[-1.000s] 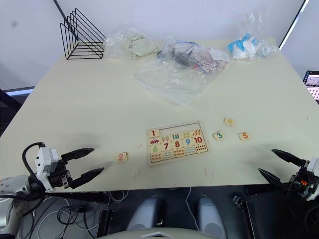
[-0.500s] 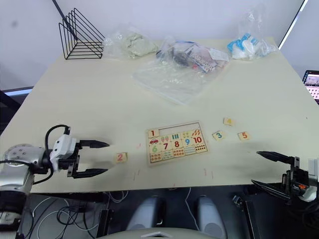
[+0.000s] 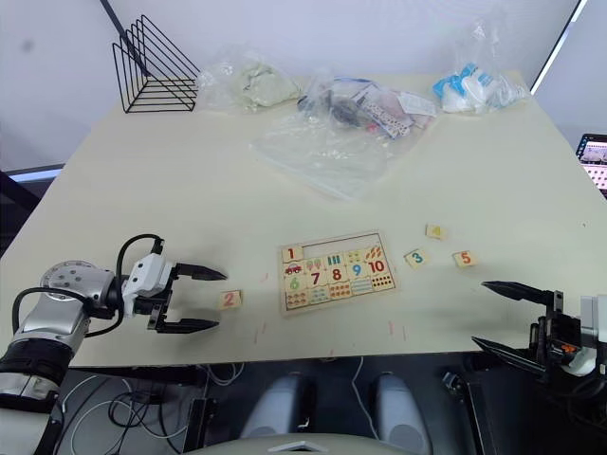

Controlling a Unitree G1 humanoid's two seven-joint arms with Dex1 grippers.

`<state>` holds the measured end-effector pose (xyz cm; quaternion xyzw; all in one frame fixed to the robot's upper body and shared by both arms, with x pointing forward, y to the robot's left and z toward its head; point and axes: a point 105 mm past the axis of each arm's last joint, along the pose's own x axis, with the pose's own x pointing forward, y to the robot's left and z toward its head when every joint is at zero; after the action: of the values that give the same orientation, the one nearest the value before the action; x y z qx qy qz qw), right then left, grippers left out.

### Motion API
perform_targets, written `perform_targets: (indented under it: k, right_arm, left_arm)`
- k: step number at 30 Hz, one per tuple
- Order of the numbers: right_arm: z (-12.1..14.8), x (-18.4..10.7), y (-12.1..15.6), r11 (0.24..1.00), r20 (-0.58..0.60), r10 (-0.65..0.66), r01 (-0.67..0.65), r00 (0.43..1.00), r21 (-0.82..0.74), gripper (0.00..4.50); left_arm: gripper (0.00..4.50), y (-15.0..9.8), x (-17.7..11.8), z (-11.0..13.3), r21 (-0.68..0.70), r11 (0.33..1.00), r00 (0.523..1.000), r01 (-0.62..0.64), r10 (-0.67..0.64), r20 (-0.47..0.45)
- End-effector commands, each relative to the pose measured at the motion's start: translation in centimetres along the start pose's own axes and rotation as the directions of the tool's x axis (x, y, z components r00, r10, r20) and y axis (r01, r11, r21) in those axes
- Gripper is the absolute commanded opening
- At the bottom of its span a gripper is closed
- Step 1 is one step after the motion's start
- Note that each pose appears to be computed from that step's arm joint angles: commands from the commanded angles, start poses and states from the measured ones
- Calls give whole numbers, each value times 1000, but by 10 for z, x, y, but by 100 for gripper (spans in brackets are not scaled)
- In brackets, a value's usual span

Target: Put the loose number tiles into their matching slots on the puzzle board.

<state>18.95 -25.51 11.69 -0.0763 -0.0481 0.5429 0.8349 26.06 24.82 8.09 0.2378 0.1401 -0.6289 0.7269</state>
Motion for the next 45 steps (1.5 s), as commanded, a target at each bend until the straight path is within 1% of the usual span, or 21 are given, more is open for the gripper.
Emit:
perform_targets:
  k: [1,6,12,17,20,22,24,26,27,28,29,30,34,37,39,41,45]
  right_arm:
    - [4,-1,-2,1000,8,-8,8,1000,-27,450]
    - [3,1,-3,1000,12,-8,9,1000,-26,450]
    - [2,2,-5,1000,15,-9,10,1000,-28,450]
    - [0,3,-5,1000,15,-13,13,1000,-27,450]
    - [-1,3,-5,1000,16,-17,18,1000,-25,450]
    - [-2,2,-5,999,16,-20,20,1000,-24,450]
    - [-2,3,-4,999,17,-21,22,1000,-24,450]
    - [-3,3,-4,999,18,-22,22,1000,-24,450]
    - [-3,3,-4,999,18,-23,23,1000,-24,450]
    - [-3,3,-4,999,19,-23,23,1000,-25,450]
    - [-3,4,-3,999,20,-23,24,1000,-25,450]
    - [-3,4,-3,999,21,-23,24,1000,-25,450]
    - [-4,3,-3,999,21,-27,28,999,-25,450]
    - [-4,3,-1,999,24,-34,35,999,-24,450]
    - [-4,4,0,999,27,-41,41,999,-24,450]
    - [-4,3,1,998,30,-51,52,998,-27,450]
    - [-5,4,5,997,37,-73,74,997,-31,450]
  left_arm:
    - [449,0,-1,4,27,999,1000,23,-23,8]
    - [449,2,0,5,32,999,1000,16,-16,6]
    - [449,3,2,4,48,999,1000,0,1,-24]
    - [449,3,5,7,33,999,1000,-18,18,-8]
    - [449,2,6,7,31,999,1000,-19,20,-13]
    - [396,2,5,7,29,999,999,-30,30,-18]
    - [329,2,5,7,28,999,999,-28,29,-20]
    - [228,1,5,7,28,999,999,-26,27,-21]
    - [199,1,5,6,29,999,999,-25,26,-23]
    - [149,0,5,6,29,999,999,-24,25,-24]
    - [136,0,4,6,30,999,999,-23,24,-24]
    - [101,0,4,6,31,999,999,-22,23,-23]
    - [101,1,1,10,36,999,1000,-23,24,-12]
    - [101,6,-3,17,43,998,999,-45,45,0]
    - [101,12,-6,21,57,996,997,-68,69,-17]
    - [101,17,-10,27,80,993,995,-88,91,-33]
    - [101,31,-13,46,84,983,987,-161,163,-13]
